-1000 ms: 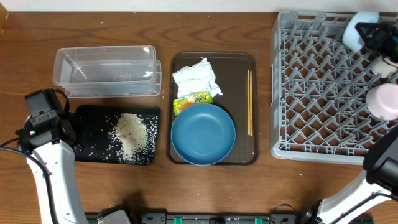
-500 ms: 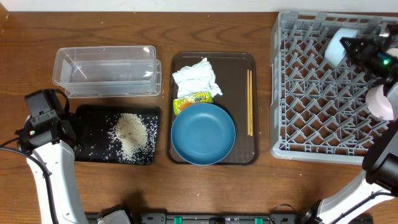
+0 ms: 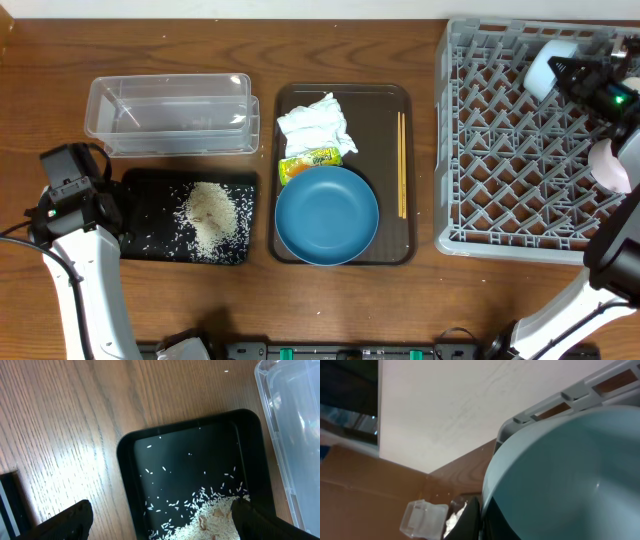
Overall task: Sort waste into correct bins and load items into the dishwasher rack
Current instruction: 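Lower the light-blue bowl upside down into the rack and release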
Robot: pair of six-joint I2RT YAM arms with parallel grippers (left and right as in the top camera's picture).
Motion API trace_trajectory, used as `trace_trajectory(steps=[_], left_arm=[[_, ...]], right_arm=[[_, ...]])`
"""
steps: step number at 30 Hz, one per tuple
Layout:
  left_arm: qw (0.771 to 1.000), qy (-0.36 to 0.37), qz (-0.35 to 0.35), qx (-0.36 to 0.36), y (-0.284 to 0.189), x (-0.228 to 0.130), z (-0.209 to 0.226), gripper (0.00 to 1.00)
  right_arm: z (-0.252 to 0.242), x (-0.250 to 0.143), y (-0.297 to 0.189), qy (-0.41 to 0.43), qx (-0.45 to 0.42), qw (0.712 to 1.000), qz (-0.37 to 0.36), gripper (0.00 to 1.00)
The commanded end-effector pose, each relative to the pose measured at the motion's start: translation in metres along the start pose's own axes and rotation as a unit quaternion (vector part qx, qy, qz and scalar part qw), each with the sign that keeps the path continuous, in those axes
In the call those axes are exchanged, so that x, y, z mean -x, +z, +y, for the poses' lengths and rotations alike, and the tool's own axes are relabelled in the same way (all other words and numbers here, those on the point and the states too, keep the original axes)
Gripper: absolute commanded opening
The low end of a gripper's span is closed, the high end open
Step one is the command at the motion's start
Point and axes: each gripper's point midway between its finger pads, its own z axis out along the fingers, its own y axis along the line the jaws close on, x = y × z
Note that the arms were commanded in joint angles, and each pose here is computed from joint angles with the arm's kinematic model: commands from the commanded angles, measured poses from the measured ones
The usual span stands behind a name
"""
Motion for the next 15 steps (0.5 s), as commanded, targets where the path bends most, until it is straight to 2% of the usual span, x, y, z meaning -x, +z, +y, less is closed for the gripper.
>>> trace_trajectory(steps=[1, 3, 6, 15], left_arm=[[1.0, -0.009, -0.008, -0.004, -0.004, 0.006, -0.002, 0.91], [1.0, -0.009, -0.008, -0.004, -0.004, 0.006, -0.002, 0.91], [1.0, -0.009, -0.009, -0.004, -0.004, 0.006, -0.002, 0.91], [1.0, -0.009, -0.009, -0.004, -0.004, 0.006, -0.002, 0.91]], right_arm=[[-0.008, -0.014, 0.005, 0.02, 0.031, 0.999, 0.024, 0.02], [-0.008, -0.013, 0.008, 0.01, 0.051, 0.998, 0.027, 0.01], [-0.015, -0.009, 0.009, 0.038, 0.054, 0.998, 0.018, 0.01], [-0.027, 0.005, -0.019, 0.078, 0.048, 0.996, -0.001, 0.01]])
